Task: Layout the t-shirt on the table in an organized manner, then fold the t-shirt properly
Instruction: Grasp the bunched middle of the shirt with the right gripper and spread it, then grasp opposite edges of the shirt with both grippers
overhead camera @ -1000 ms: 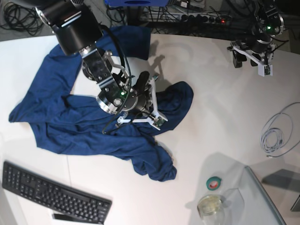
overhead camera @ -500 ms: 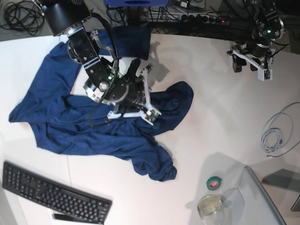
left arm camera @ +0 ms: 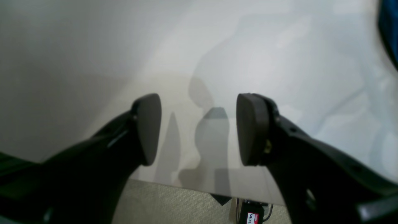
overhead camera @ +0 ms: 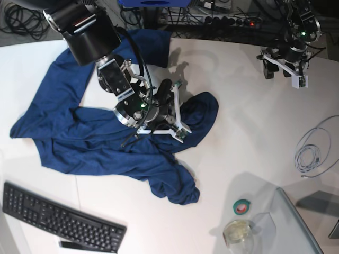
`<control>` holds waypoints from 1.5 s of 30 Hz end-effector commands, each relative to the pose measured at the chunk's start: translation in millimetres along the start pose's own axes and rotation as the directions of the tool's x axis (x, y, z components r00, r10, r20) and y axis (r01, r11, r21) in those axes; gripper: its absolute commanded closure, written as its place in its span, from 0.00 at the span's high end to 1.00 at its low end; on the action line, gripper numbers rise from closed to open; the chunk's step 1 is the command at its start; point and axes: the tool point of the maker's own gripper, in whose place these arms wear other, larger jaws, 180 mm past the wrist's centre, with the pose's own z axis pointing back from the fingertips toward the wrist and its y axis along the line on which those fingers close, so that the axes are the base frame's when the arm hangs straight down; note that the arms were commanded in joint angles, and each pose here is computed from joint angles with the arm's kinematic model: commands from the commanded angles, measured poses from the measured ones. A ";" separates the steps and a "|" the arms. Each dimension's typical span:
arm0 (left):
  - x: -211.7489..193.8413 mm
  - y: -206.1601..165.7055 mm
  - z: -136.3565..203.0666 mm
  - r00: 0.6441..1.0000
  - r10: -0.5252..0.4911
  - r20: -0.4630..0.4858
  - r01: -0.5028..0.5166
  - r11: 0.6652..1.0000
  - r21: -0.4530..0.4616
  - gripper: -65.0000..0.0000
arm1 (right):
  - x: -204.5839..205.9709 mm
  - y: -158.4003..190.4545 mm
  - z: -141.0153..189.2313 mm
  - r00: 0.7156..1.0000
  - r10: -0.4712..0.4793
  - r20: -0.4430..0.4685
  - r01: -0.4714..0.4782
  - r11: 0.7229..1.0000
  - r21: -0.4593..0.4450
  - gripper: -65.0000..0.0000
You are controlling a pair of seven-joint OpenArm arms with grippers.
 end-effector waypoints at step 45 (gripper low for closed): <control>23.0 -122.2 -3.4 0.994 -0.082 0.076 0.100 0.952 -0.289 0.59 | -30.1 29.2 87.9 0.996 0.037 0.080 -0.030 0.996 -0.088 0.48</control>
